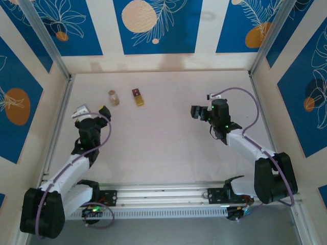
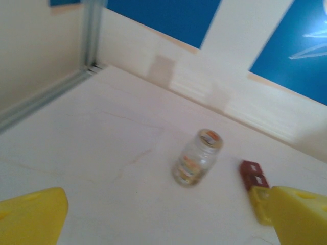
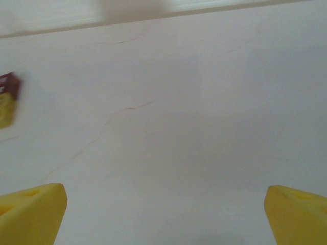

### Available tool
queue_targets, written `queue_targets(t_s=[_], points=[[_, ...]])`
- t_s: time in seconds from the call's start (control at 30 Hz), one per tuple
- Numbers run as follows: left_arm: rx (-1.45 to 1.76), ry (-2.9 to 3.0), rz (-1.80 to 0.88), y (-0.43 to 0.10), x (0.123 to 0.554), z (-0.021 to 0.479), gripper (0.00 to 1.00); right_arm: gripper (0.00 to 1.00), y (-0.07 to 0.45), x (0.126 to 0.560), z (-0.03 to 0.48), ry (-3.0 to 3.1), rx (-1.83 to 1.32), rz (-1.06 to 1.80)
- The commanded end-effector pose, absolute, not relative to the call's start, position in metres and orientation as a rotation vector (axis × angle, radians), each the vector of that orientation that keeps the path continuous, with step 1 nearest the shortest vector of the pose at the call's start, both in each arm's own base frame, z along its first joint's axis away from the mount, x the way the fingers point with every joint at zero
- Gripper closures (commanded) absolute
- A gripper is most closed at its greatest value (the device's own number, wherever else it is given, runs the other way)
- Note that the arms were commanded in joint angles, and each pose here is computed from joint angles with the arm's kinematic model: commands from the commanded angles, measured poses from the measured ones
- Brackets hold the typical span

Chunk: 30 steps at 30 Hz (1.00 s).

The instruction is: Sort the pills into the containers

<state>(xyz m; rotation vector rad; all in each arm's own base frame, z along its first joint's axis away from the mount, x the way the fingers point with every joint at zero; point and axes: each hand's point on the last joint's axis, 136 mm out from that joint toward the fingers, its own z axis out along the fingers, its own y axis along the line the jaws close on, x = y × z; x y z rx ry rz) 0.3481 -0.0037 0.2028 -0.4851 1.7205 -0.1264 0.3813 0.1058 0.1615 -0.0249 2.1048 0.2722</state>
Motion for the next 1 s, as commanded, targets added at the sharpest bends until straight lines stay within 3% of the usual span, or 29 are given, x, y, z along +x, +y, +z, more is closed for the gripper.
queue_targets(t_s=[0.0, 0.23, 0.4, 0.57, 0.97], points=[[-0.395, 1.867, -0.286, -0.039, 0.36, 0.195, 0.0, 0.01, 0.132, 0.379, 0.171, 2.093, -0.132, 0.371], [-0.333, 2.098, -0.351, -0.072, 0.383, 0.171, 0.0, 0.01, 0.206, 0.339, 0.192, 1.923, -0.502, 0.644], [-0.257, 2.195, -0.295, -0.1, 0.402, 0.165, 0.0, 0.01, 0.225, 0.324, 0.189, 1.86, -0.592, 0.66], [-0.214, 2.3, -0.097, -0.114, 0.425, 0.154, 0.0, 0.01, 0.223, 0.323, 0.193, 1.866, -0.559, 0.644], [-0.164, 2.441, 0.027, -0.168, 0.492, 0.126, 0.0, 0.01, 0.169, 0.316, 0.203, 1.844, -0.23, 0.5]])
